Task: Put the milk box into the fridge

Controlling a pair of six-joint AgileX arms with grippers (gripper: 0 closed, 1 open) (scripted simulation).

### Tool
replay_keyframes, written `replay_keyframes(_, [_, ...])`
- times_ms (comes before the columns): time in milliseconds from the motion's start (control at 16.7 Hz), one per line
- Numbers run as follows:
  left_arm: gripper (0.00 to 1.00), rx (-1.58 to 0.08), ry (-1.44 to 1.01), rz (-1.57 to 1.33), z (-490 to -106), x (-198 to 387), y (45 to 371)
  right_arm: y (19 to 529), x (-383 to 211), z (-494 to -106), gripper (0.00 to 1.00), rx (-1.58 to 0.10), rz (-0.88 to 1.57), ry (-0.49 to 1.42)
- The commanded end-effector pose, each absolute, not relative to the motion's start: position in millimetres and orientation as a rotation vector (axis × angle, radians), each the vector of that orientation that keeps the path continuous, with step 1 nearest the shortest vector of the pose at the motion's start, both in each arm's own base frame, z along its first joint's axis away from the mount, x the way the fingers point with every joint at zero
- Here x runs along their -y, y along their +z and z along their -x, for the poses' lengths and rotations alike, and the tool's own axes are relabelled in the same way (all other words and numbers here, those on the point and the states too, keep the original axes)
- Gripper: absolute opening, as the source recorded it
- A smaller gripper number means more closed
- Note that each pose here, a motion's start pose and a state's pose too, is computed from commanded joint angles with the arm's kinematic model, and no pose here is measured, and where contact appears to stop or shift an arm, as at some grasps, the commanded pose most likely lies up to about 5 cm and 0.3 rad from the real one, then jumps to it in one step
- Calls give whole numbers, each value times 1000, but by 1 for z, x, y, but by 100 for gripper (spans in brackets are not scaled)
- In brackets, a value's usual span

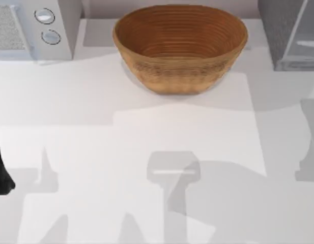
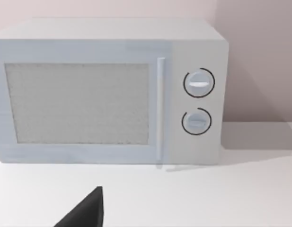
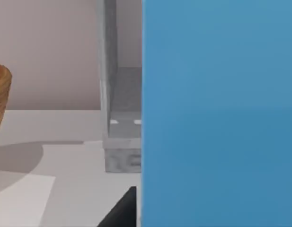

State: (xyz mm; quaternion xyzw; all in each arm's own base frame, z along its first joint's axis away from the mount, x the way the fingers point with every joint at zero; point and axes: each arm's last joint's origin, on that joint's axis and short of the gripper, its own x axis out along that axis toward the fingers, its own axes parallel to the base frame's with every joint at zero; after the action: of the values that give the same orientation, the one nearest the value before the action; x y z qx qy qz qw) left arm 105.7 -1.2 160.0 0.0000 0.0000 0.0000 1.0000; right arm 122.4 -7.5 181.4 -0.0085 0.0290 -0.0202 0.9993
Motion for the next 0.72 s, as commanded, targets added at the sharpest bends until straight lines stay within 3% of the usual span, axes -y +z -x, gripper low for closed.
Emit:
replay_keyframes(300, [100,0,0,0,-106,1,160,222,16,-170,0,-51,12,-30])
replay_keyframes(720, [100,0,0,0,-106,1,160,233,45,-289,0,-6,4,2])
